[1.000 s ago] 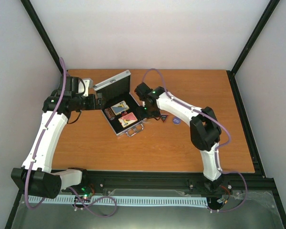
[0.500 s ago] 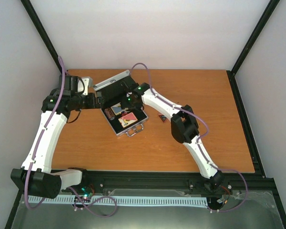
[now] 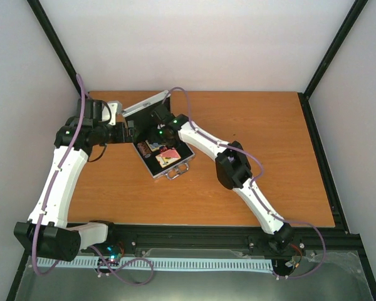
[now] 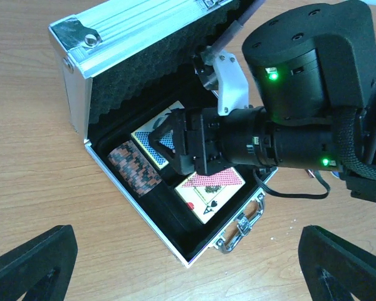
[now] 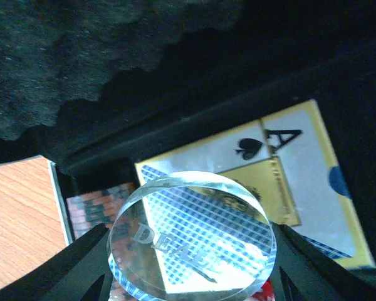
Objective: Pack up texas hold em set
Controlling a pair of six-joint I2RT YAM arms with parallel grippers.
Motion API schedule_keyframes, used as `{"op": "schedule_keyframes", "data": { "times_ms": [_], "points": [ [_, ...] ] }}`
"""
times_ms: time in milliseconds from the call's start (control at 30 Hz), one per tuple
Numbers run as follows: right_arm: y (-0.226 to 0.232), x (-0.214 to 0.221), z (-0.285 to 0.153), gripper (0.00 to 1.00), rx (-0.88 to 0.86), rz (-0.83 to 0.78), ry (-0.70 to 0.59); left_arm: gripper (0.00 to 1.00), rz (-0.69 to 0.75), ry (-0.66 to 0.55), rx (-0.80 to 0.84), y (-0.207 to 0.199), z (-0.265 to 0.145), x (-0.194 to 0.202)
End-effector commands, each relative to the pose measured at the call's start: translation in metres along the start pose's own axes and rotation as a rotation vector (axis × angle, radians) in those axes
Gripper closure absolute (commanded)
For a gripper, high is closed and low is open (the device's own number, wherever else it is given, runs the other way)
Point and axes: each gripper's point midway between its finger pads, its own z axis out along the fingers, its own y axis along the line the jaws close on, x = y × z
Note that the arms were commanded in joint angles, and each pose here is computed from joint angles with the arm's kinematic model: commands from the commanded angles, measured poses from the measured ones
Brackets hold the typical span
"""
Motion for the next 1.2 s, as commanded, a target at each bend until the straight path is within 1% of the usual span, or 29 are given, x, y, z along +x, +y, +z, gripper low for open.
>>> {"op": "schedule_keyframes", "data": {
  "times_ms": [0, 67, 167, 233, 300, 533, 600, 633, 667, 767, 933, 1067, 1167],
  "points": [
    [0.022, -0.013, 0.001, 0.46, -0.060, 0.012, -0.053, 0.00, 0.002, -0.048, 0.037, -0.011, -0.015, -0.010],
    [0.020, -0.010, 0.004, 0.27, -0.054, 0.016, -0.044, 0.00, 0.002, -0.048, 0.038, -0.011, -0.015, -0.010],
    [0.018, -0.008, 0.005, 0.23, -0.046, 0.013, -0.034, 0.00, 0.002, -0.047, 0.039, -0.011, -0.014, -0.009],
    [0.016, -0.007, 0.003, 0.15, -0.036, 0.009, -0.035, 0.00, 0.003, -0.045, 0.039, -0.011, -0.013, -0.008],
    [0.016, -0.009, 0.000, 0.10, -0.032, 0.002, -0.040, 0.00, 0.004, -0.046, 0.038, -0.011, -0.013, -0.009],
    [0.014, -0.011, -0.016, 0.09, 0.003, -0.009, -0.051, 0.00, 0.005, -0.043, 0.030, -0.009, -0.012, -0.008],
    [0.013, -0.013, -0.026, 0.04, 0.021, -0.015, -0.060, 0.00, 0.006, -0.045, 0.029, -0.009, -0.012, -0.009],
    [0.012, -0.014, -0.032, 0.01, 0.031, -0.019, -0.069, 0.00, 0.005, -0.044, 0.030, -0.009, -0.012, -0.009],
    [0.009, -0.013, -0.036, 0.00, 0.045, -0.023, -0.074, 0.00, 0.005, -0.043, 0.030, -0.009, -0.012, -0.009],
    [0.002, -0.013, -0.052, 0.00, 0.080, -0.040, -0.097, 0.00, 0.006, -0.042, 0.027, -0.008, -0.011, -0.009],
    [-0.003, -0.009, -0.073, 0.00, 0.115, -0.081, -0.100, 0.00, 0.006, -0.038, 0.023, -0.007, -0.009, -0.008],
    [-0.025, 0.001, -0.088, 0.00, 0.198, -0.097, -0.100, 0.00, 0.006, -0.036, 0.017, -0.006, -0.008, -0.008],
    [-0.052, 0.012, -0.102, 0.00, 0.298, -0.083, -0.085, 0.00, 0.006, -0.034, 0.014, -0.005, -0.007, -0.008]
  ]
}}
